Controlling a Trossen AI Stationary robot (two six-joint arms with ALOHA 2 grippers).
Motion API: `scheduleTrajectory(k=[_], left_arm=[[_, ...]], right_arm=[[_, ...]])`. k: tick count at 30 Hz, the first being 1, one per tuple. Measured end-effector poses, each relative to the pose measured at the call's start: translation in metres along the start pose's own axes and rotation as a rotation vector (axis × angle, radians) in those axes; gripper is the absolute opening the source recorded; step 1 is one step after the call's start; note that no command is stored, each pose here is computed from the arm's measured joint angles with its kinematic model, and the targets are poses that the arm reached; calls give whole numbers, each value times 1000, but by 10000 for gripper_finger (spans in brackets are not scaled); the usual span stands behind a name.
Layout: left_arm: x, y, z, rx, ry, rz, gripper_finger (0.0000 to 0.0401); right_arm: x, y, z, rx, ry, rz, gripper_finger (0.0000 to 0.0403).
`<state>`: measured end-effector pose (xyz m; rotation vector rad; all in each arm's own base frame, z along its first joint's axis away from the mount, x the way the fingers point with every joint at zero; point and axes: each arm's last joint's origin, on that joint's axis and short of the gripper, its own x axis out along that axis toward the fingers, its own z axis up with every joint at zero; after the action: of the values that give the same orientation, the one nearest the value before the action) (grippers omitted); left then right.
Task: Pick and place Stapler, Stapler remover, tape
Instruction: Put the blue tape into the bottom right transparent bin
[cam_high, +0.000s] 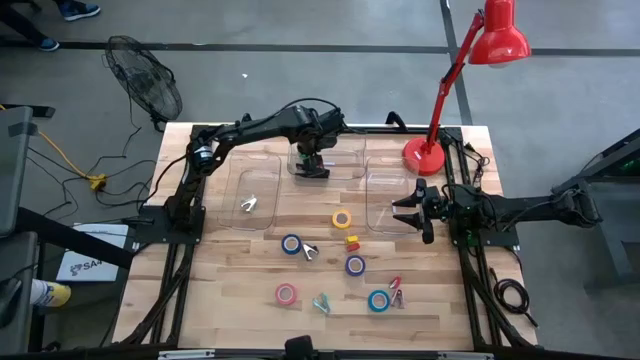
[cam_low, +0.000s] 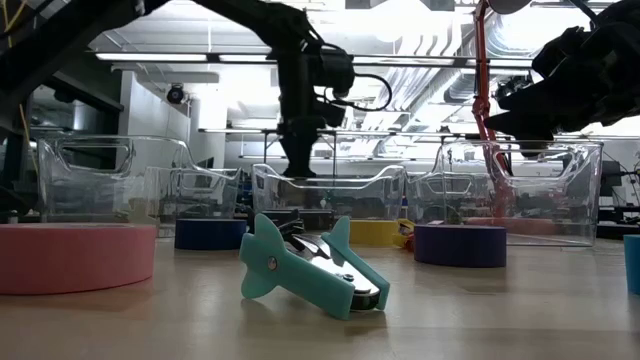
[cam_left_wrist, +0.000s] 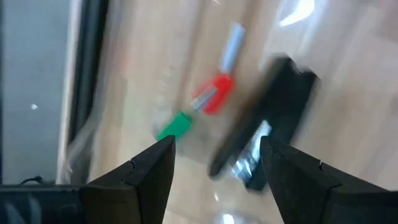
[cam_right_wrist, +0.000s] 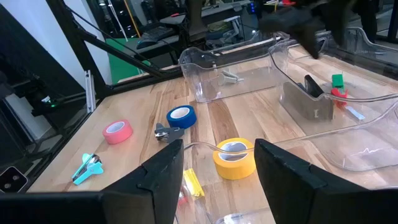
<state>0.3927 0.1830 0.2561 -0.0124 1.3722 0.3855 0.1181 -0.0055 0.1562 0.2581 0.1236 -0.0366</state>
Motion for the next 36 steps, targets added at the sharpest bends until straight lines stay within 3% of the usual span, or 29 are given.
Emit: scheduleTrajectory(k=[14, 20, 36], left_arm=[[-46, -16, -15, 49, -9, -34, 229], [-68, -31, -21, 89, -33, -101, 229], [-81, -71, -26, 129, -8, -131, 229]], right_arm=[[0, 0, 0, 0, 2, -1, 189], [0, 0, 0, 0, 2, -1, 189], [0, 0, 0, 0, 2, 0, 189]])
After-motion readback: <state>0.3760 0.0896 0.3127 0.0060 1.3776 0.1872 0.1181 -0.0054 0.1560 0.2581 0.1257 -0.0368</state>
